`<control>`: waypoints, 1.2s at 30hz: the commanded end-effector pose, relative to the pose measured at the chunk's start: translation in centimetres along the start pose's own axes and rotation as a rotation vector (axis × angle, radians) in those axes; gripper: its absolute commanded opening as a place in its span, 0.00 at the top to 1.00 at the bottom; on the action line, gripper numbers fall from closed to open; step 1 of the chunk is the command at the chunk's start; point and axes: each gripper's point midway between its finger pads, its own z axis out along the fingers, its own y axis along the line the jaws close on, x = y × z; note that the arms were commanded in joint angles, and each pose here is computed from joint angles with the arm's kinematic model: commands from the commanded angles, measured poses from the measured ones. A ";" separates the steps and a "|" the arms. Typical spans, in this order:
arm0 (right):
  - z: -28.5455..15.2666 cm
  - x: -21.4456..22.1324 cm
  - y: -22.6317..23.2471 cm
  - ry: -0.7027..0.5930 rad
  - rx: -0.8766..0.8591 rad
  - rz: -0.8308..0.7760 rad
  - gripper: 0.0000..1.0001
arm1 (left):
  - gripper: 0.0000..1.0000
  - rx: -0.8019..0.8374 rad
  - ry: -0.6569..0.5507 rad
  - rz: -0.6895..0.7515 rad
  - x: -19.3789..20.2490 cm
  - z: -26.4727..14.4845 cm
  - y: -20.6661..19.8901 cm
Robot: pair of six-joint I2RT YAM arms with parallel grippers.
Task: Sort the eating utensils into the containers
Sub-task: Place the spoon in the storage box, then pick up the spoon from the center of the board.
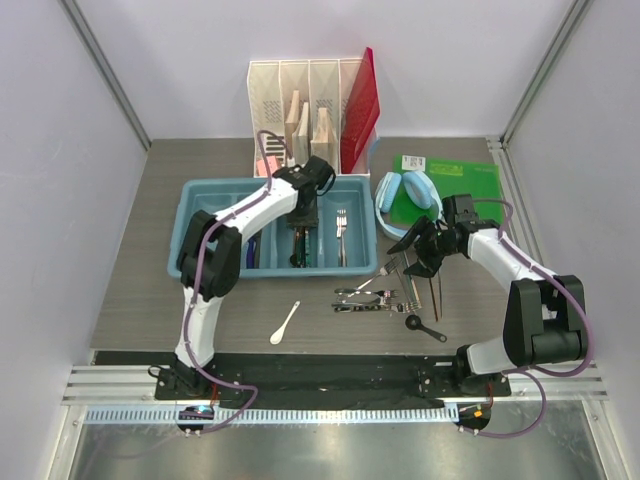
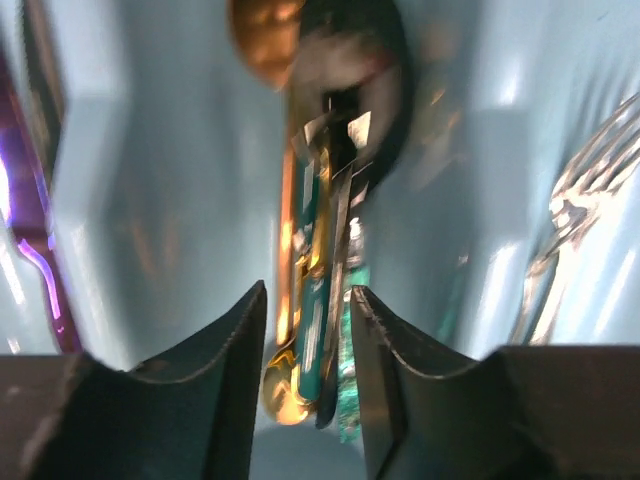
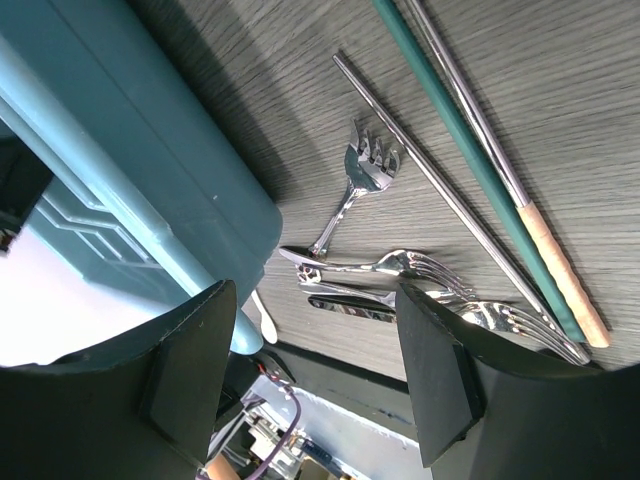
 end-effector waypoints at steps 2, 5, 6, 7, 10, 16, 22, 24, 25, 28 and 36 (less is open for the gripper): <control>-0.4 0.0 0.8 -0.009 -0.033 -0.012 0.30 | 0.59 0.019 -0.187 -0.125 -2.6 -6.2 1.9; -0.6 -0.2 1.2 -0.015 -0.036 -0.018 0.30 | 0.58 0.012 -0.258 -0.168 -3.1 -9.3 3.7; -0.8 -0.3 1.4 -0.018 -0.040 -0.023 0.30 | 0.57 0.011 -0.267 -0.170 -3.0 -10.0 4.1; -0.8 -0.4 1.5 -0.020 -0.041 -0.024 0.30 | 0.58 0.024 -0.292 -0.175 -3.1 -11.7 4.8; -1.0 -0.4 1.5 -0.025 -0.036 -0.025 0.30 | 0.61 0.073 -0.303 -0.156 -1.3 -14.6 6.1; -1.2 0.0 0.8 -0.016 -0.007 -0.030 0.30 | 0.61 0.206 -0.200 -0.012 7.7 -16.3 5.0; -1.8 0.2 0.8 -0.030 -0.002 -0.033 0.30 | 0.56 0.209 -0.073 -0.066 16.9 -13.6 6.5; -1.8 0.3 0.7 -0.026 0.000 -0.028 0.30 | 0.56 0.195 -0.046 -0.094 18.2 -12.7 6.9; -1.7 0.3 0.7 -0.024 -0.001 -0.026 0.30 | 0.56 0.179 -0.025 -0.088 19.2 -12.0 7.3; -1.9 0.3 0.7 -0.029 0.001 -0.024 0.30 | 0.56 0.154 0.012 -0.082 20.8 -10.7 7.3; -2.2 0.7 0.2 -0.033 0.016 -0.027 0.30 | 0.56 0.222 0.065 -0.126 23.2 -8.7 5.7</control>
